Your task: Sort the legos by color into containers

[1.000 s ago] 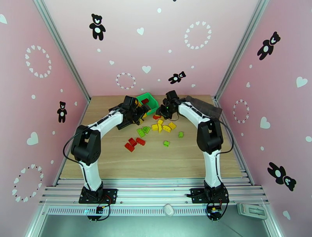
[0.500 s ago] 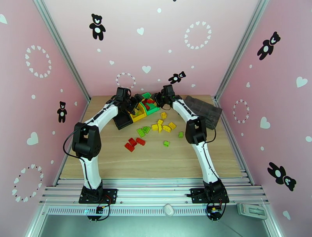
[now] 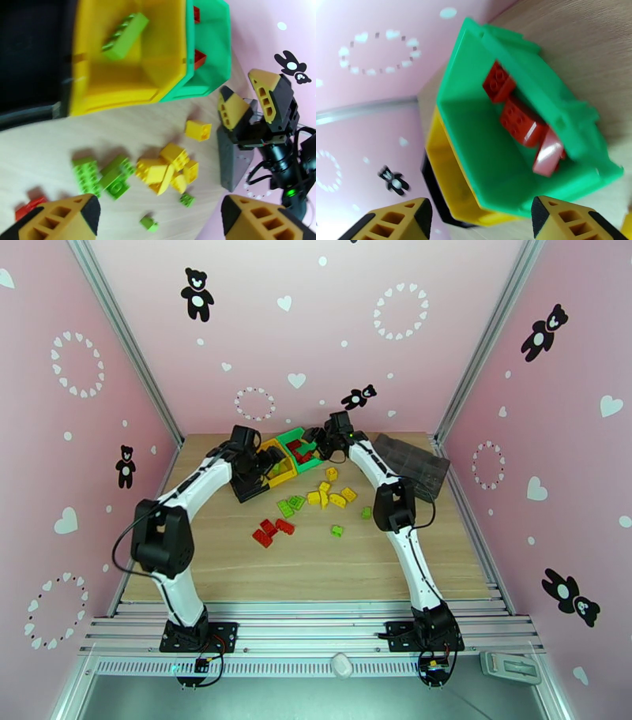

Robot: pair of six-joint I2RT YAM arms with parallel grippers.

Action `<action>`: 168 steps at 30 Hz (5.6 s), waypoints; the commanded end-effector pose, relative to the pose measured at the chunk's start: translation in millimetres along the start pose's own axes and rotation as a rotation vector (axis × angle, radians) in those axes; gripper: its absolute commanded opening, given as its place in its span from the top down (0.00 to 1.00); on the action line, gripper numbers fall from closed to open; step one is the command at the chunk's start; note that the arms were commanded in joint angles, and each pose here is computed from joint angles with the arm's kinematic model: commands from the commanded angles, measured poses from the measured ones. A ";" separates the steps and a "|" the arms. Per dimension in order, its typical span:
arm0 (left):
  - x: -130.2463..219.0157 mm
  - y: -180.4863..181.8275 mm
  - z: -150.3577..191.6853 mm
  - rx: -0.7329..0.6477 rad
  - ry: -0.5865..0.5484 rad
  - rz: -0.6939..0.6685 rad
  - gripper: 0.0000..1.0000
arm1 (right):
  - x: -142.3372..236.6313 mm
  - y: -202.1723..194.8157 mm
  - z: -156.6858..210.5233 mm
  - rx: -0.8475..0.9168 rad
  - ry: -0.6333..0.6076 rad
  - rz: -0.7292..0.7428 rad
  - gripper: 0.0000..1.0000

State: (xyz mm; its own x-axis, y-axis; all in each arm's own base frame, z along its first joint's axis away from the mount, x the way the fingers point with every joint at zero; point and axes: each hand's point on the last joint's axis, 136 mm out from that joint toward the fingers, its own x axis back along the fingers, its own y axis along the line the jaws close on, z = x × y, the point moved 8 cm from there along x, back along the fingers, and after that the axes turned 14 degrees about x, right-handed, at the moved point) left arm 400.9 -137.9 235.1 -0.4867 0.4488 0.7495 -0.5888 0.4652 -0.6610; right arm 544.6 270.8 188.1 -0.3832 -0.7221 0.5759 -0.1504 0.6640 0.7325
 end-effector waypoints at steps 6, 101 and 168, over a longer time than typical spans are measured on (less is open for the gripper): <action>31.7 68.5 14.4 -0.016 -0.112 -0.232 0.15 | 63.5 72.8 54.2 0.344 0.140 0.085 0.30; -55.1 -53.1 -4.6 0.078 0.170 0.189 0.09 | 5.0 15.4 24.2 0.052 0.070 -0.042 0.74; -42.9 163.5 106.2 -0.127 -0.027 -0.684 0.22 | 116.0 39.6 189.6 0.463 0.367 0.248 0.22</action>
State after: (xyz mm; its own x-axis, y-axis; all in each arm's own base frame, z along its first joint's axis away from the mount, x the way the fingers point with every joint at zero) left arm 251.7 -162.3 102.7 -0.0379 0.0139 0.9992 -0.6839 0.7287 -0.0361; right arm 324.1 252.1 204.7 -0.1041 -0.4894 0.8658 -0.4987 0.7789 0.3803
